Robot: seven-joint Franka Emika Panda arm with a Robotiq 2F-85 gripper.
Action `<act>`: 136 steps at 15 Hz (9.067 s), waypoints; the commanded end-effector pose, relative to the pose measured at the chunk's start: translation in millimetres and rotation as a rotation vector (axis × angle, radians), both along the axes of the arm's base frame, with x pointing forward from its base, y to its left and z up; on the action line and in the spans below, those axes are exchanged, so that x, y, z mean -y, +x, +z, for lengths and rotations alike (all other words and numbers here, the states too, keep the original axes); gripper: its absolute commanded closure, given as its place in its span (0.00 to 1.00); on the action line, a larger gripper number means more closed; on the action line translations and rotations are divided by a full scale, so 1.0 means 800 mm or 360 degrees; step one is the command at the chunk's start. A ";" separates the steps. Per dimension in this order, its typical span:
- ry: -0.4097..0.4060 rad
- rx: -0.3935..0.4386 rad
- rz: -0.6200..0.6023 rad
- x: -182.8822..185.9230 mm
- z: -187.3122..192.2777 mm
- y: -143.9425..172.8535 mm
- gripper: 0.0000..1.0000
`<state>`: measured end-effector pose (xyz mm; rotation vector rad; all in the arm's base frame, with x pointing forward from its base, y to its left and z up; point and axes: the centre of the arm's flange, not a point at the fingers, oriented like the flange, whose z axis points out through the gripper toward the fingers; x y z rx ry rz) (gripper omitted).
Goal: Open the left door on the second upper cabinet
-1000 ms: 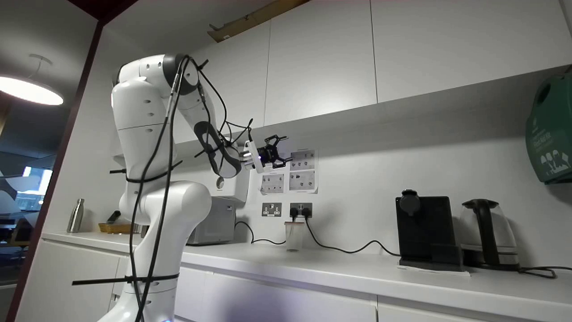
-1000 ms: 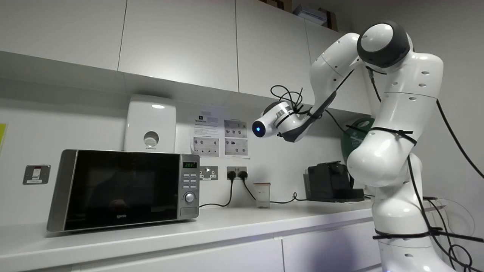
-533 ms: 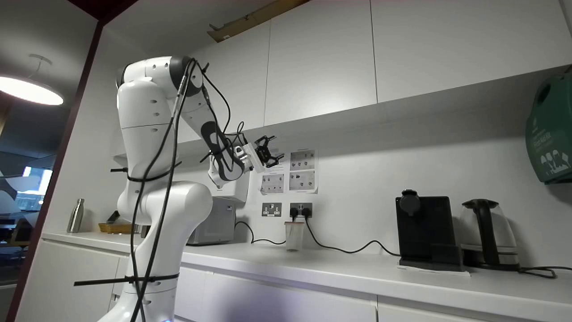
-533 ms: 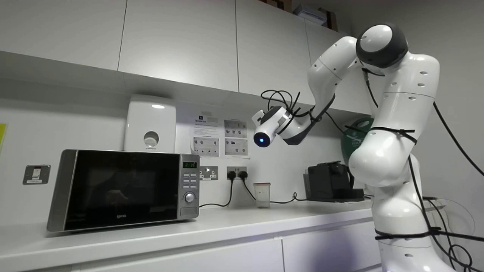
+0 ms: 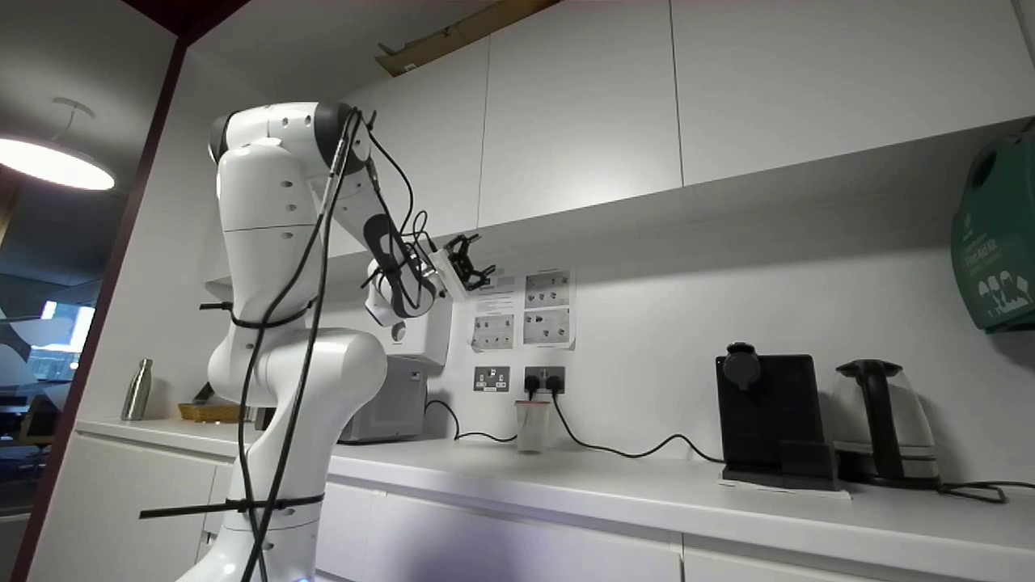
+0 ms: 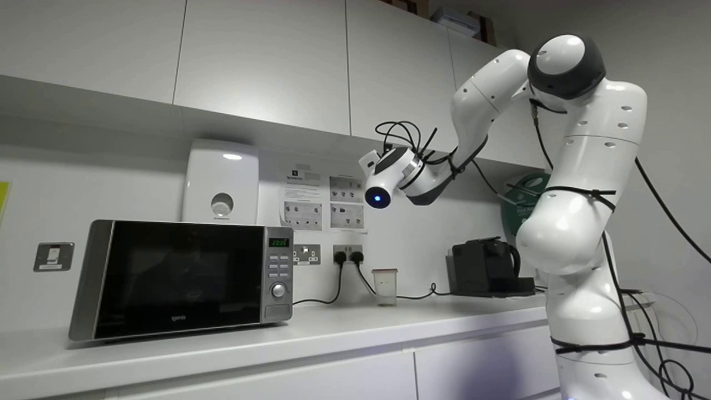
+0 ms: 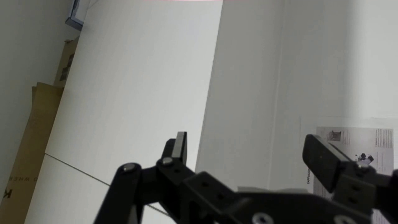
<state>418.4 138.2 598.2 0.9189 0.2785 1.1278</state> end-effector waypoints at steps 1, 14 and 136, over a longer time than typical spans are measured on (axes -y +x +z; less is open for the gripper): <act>0.0001 -0.0003 -0.0004 0.002 -0.001 0.001 0.00; -0.0545 0.0122 0.0114 -0.026 0.042 0.046 0.00; -0.1331 0.1225 0.0374 -0.270 0.148 -0.182 0.00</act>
